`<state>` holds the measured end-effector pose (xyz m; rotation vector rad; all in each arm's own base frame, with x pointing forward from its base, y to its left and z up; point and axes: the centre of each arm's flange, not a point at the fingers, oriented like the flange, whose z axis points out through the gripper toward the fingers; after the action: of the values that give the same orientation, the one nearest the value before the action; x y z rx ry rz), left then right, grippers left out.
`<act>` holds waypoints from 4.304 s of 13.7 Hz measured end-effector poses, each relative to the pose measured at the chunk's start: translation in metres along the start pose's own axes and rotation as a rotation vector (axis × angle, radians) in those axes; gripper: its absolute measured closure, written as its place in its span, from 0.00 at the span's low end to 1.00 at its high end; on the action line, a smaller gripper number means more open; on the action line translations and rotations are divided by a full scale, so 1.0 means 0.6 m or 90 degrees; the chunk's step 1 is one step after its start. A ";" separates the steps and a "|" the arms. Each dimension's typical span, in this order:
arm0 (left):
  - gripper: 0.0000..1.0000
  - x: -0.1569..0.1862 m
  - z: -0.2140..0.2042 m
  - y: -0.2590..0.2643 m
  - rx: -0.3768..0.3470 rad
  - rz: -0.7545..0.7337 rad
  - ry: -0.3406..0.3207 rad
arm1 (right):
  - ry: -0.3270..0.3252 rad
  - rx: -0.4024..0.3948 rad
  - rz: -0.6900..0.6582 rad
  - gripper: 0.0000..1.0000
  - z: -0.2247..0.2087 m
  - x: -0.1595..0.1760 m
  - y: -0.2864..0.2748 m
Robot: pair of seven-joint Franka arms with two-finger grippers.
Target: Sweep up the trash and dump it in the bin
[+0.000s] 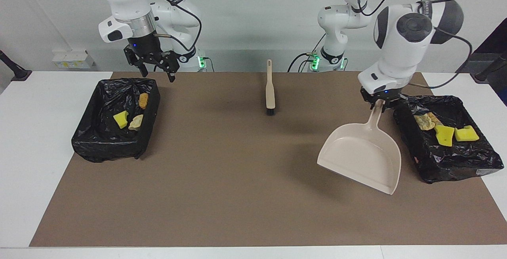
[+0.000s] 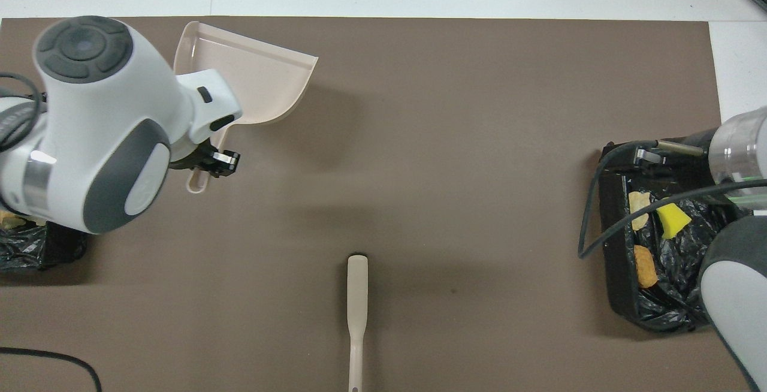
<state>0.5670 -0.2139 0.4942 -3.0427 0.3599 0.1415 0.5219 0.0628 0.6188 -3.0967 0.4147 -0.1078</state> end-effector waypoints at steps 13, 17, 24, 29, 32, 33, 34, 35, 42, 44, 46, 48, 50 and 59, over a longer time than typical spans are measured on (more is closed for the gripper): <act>0.68 -0.010 0.175 0.298 -0.039 0.045 -0.020 | 0.003 0.001 0.013 0.00 -0.038 0.046 0.059; 0.68 -0.031 0.201 0.335 -0.041 0.001 -0.021 | 0.004 0.002 0.014 0.00 -0.040 0.049 0.059; 0.55 -0.031 0.205 0.331 -0.042 -0.029 -0.013 | 0.008 0.003 0.015 0.00 -0.046 0.050 0.060; 0.00 -0.021 0.136 0.251 -0.043 -0.082 0.009 | 0.008 0.003 0.015 0.00 -0.046 0.050 0.060; 0.00 0.006 0.106 0.130 -0.051 -0.143 0.024 | 0.008 0.003 0.013 0.00 -0.045 0.049 0.058; 0.00 0.011 0.098 0.085 -0.050 -0.149 0.023 | 0.006 0.002 0.012 0.00 -0.045 0.048 0.057; 0.00 0.012 0.091 0.041 -0.049 -0.145 0.019 | 0.003 0.001 0.014 0.00 -0.044 0.048 0.059; 0.00 0.011 0.082 -0.004 -0.048 -0.138 0.017 | 0.000 0.000 0.016 0.00 -0.042 0.049 0.062; 0.00 -0.035 0.031 -0.258 -0.050 -0.062 0.011 | -0.004 0.004 0.023 0.00 -0.046 0.051 0.070; 0.00 -0.054 0.010 -0.289 -0.049 -0.065 0.012 | -0.003 0.006 0.023 0.00 -0.048 0.051 0.070; 0.00 -0.079 -0.018 -0.306 -0.046 -0.076 0.007 | -0.002 0.006 0.023 0.00 -0.049 0.051 0.070; 0.00 -0.107 -0.061 -0.327 -0.041 -0.091 0.002 | -0.002 0.006 0.023 0.00 -0.049 0.051 0.070; 0.00 -0.137 -0.119 -0.338 -0.032 -0.099 0.013 | -0.002 0.006 0.023 0.00 -0.049 0.051 0.070; 0.00 -0.200 -0.244 -0.337 -0.045 -0.111 0.067 | -0.002 0.006 0.023 0.00 -0.049 0.051 0.070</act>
<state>0.5108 -0.0026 0.6644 -3.1400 0.0969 -0.0163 0.5383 0.0142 0.6491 -3.0779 0.4681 -0.1034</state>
